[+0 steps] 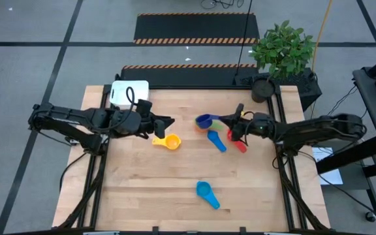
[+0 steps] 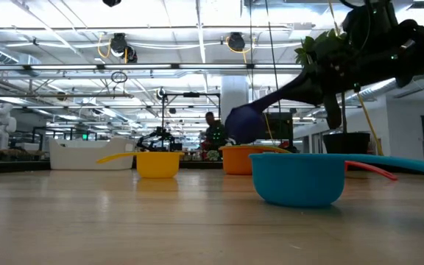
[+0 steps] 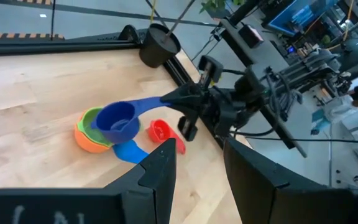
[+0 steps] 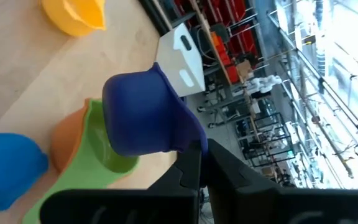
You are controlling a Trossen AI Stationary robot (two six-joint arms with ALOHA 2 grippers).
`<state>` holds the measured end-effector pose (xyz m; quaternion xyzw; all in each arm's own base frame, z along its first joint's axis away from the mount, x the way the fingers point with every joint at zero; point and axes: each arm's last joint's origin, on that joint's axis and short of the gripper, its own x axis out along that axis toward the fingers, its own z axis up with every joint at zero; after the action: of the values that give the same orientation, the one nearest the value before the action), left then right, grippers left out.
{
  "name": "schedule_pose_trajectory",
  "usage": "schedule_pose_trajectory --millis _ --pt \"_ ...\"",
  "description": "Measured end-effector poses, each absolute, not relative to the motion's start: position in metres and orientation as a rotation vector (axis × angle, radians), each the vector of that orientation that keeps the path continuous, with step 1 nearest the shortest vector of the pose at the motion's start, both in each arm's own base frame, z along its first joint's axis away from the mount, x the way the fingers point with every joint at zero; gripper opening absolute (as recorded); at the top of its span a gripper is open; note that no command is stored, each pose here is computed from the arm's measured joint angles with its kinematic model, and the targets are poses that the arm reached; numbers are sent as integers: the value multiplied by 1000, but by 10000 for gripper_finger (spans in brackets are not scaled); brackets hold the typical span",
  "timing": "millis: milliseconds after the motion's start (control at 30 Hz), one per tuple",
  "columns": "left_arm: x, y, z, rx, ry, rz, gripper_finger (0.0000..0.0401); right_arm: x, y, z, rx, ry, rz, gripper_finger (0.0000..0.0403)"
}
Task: Nest measuring cups in basket
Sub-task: Stack the dark blue measuring cup into the light green measuring cup
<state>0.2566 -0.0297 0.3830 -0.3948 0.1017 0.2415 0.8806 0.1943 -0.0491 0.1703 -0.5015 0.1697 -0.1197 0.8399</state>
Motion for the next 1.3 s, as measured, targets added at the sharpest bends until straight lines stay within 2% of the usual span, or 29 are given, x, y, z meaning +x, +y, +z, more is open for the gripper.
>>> schedule_pose_trajectory --millis 633,1100,1300 --pt "256 -37 384 -860 210 470 136 205 -52 154 -1055 394 -257 6" --pt "256 -38 384 -856 214 465 136 203 -50 145 -866 428 -197 98" --pt "256 -39 384 -856 216 460 136 202 -50 142 -642 429 -229 135"
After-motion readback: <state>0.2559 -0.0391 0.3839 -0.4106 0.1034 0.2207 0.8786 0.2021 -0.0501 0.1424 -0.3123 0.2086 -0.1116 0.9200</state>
